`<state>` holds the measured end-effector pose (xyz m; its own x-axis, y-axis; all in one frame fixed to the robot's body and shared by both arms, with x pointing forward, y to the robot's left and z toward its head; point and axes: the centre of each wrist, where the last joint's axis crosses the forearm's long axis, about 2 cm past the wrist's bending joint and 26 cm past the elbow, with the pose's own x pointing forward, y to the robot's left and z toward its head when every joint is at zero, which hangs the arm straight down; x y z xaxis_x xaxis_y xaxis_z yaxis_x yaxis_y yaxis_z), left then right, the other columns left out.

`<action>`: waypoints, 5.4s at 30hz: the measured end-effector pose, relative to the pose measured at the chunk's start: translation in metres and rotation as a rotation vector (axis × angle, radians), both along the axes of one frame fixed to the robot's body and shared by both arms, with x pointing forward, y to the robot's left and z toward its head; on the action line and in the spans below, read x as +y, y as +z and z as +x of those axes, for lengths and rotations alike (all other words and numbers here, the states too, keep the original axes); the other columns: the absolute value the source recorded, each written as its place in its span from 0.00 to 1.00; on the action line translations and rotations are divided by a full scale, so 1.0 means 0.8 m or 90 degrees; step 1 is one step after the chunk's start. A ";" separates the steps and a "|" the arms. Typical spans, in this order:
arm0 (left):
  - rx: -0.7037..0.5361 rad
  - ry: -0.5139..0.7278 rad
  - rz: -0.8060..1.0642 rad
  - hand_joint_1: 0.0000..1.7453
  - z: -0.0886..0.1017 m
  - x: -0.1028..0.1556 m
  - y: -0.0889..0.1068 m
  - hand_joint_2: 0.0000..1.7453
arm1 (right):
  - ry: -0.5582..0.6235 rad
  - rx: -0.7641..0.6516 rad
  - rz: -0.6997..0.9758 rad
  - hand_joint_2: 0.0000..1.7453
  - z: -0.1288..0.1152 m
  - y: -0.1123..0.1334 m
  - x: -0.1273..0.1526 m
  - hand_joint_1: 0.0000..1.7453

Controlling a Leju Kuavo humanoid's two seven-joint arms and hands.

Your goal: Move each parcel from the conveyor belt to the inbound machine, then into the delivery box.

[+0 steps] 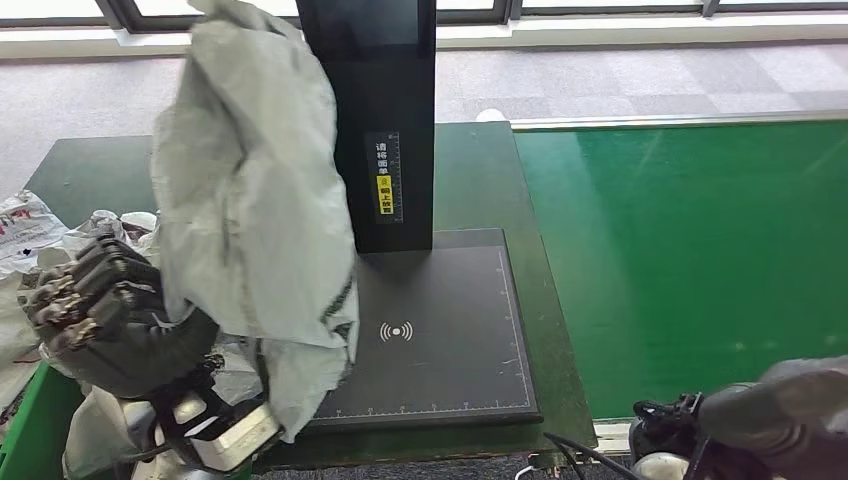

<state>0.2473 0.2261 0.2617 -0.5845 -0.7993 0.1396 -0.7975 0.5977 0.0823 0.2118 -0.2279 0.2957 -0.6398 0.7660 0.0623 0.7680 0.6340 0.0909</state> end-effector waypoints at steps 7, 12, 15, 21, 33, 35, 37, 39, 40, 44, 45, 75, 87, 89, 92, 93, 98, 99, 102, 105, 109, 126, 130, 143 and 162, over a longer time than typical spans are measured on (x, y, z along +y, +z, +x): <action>0.049 0.131 0.000 1.00 -0.011 0.050 -0.012 1.00 | -0.008 0.007 0.000 1.00 0.001 -0.003 -0.003 0.00; 0.093 0.210 -0.010 1.00 -0.016 0.075 -0.020 1.00 | -0.014 0.009 -0.004 1.00 0.001 -0.003 -0.004 0.00; 0.119 0.253 -0.010 1.00 -0.018 0.086 -0.024 1.00 | -0.015 0.011 -0.004 1.00 0.001 -0.004 -0.004 0.00; 0.153 0.294 -0.009 1.00 -0.019 0.099 -0.034 1.00 | -0.017 0.014 -0.003 1.00 0.001 -0.004 -0.004 0.00; 0.276 0.389 -0.067 1.00 -0.014 0.103 -0.056 1.00 | -0.015 0.010 -0.004 1.00 0.001 -0.004 -0.004 0.00; 0.283 0.395 -0.070 1.00 -0.015 0.105 -0.059 1.00 | -0.014 0.010 -0.004 1.00 0.001 -0.004 -0.004 0.00; 0.291 0.401 -0.073 1.00 -0.015 0.107 -0.062 1.00 | -0.013 0.010 -0.003 1.00 0.001 -0.004 -0.004 0.00; 0.298 0.407 -0.078 1.00 -0.015 0.108 -0.064 1.00 | -0.013 0.010 -0.002 1.00 0.001 -0.004 -0.004 0.00; 0.301 0.410 -0.080 1.00 -0.015 0.108 -0.064 1.00 | -0.012 0.010 -0.002 1.00 0.001 -0.004 -0.004 0.00; 0.309 0.415 -0.080 1.00 -0.015 0.109 -0.067 1.00 | -0.012 0.010 -0.002 1.00 0.001 -0.004 -0.004 0.00; 0.310 0.416 -0.080 1.00 -0.016 0.110 -0.068 1.00 | -0.012 0.010 -0.002 1.00 0.001 -0.004 -0.004 0.00; 0.381 0.427 -0.112 1.00 -0.009 0.108 -0.094 1.00 | -0.032 0.029 0.016 1.00 0.002 -0.013 -0.017 0.00; 0.398 0.442 -0.115 1.00 -0.008 0.105 -0.097 1.00 | -0.035 0.030 0.014 1.00 0.001 -0.014 -0.018 0.00; 0.402 0.445 -0.118 1.00 -0.007 0.105 -0.098 1.00 | -0.039 0.032 0.013 1.00 0.001 -0.014 -0.019 0.00; 0.406 0.446 -0.122 1.00 -0.007 0.105 -0.099 1.00 | -0.046 0.031 0.014 1.00 -0.001 -0.014 -0.022 0.00; 0.407 0.446 -0.124 1.00 -0.007 0.105 -0.099 1.00 | -0.048 0.030 0.014 1.00 -0.001 -0.014 -0.023 0.00; 0.412 0.447 -0.128 1.00 -0.007 0.104 -0.101 1.00 | -0.049 0.028 0.014 1.00 -0.003 -0.013 -0.024 0.00; 0.412 0.448 -0.129 1.00 -0.007 0.104 -0.101 1.00 | -0.049 0.028 0.014 1.00 -0.003 -0.013 -0.024 0.00; 0.414 0.448 -0.134 1.00 -0.007 0.105 -0.101 1.00 | -0.053 0.029 0.014 1.00 -0.003 -0.014 -0.025 0.00; 0.415 0.447 -0.141 1.00 -0.009 0.108 -0.103 1.00 | -0.057 0.034 0.015 1.00 -0.004 -0.016 -0.028 0.00; 0.417 0.449 -0.141 1.00 -0.011 0.113 -0.107 1.00 | -0.059 0.032 0.016 1.00 -0.006 -0.015 -0.028 0.00; 0.456 0.472 -0.152 1.00 -0.016 0.122 -0.124 1.00 | -0.069 0.036 0.017 1.00 -0.007 -0.017 -0.033 0.00; 0.462 0.476 -0.156 1.00 -0.020 0.128 -0.130 1.00 | -0.070 0.036 0.016 1.00 -0.007 -0.017 -0.033 0.00; 0.456 0.470 -0.180 0.00 -0.026 0.137 -0.133 0.00 | -0.070 0.037 0.015 1.00 -0.007 -0.017 -0.033 0.00; 0.406 0.428 -0.192 0.00 -0.032 0.145 -0.127 0.00 | -0.071 0.037 0.014 1.00 -0.007 -0.017 -0.033 0.00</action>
<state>0.2215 0.3418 0.1602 0.2367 -0.8172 0.5255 -0.8386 0.1013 0.5352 0.2064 -0.2544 0.2818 -0.5452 0.8304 0.1147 0.8382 0.5424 0.0569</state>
